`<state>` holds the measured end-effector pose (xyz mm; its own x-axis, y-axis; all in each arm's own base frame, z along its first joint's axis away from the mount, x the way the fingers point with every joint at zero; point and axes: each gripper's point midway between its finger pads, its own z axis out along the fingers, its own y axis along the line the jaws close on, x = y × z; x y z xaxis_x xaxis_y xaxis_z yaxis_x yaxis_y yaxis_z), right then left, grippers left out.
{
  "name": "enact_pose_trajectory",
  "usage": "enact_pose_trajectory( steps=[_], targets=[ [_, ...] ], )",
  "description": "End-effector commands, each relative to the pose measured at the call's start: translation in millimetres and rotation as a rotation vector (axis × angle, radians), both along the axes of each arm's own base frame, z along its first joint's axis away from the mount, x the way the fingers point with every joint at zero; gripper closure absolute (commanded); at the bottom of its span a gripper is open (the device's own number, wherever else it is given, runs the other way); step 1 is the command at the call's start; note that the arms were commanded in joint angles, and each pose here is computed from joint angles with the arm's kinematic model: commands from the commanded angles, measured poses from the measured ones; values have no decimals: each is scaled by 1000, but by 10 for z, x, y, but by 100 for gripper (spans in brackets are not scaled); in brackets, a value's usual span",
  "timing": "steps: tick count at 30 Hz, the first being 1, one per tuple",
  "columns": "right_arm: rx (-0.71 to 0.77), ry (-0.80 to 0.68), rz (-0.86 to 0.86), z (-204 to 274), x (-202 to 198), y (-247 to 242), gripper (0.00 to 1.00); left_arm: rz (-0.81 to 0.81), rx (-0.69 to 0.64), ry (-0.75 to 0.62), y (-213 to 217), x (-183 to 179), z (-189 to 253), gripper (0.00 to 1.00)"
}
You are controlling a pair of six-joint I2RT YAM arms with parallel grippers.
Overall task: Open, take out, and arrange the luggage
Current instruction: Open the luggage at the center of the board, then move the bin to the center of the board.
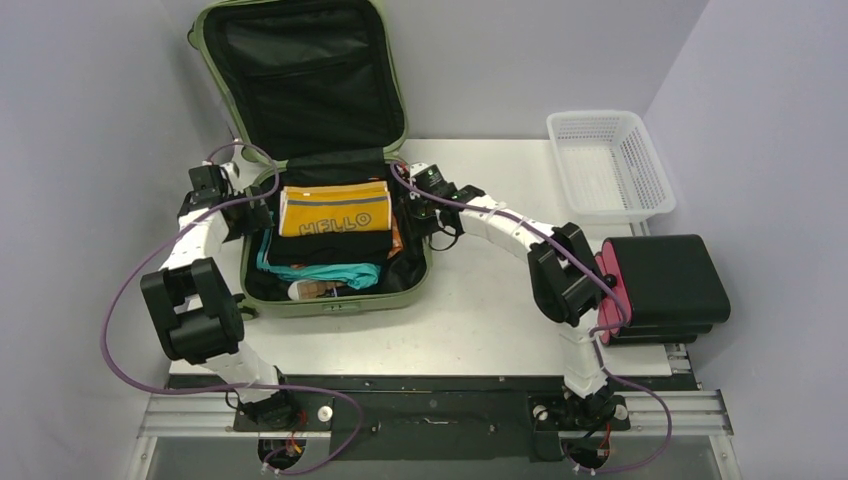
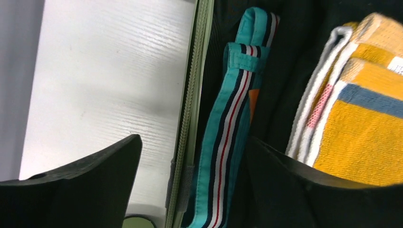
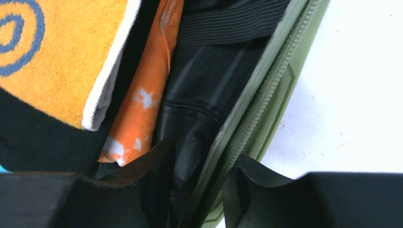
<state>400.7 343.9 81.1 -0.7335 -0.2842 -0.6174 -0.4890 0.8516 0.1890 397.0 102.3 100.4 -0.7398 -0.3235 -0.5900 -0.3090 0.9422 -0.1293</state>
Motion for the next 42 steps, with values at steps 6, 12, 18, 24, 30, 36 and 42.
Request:
enact_pose_trajectory(
  steps=[6,12,18,24,30,36,42],
  targets=[
    [67,-136,163,757,23,209,56,7,19,-174,68,183,534,3],
    [52,-275,165,1457,145,-204,45,5,28,-328,21,214,1202,4],
    [-5,-354,-33,1888,441,-1273,44,-94,78,-500,-139,89,1749,4],
    [-204,-448,-329,2056,830,-2623,44,-329,88,-625,-696,-251,2101,4],
    [-364,-356,-465,1611,1049,-3369,44,-505,86,-629,-1049,-744,1986,4],
    [-334,-216,-483,1086,1214,-3443,44,-577,92,-553,-1114,-999,1752,4],
    [-335,-147,-502,798,1209,-3547,45,-600,80,-565,-1125,-1034,1707,4]
  ],
)
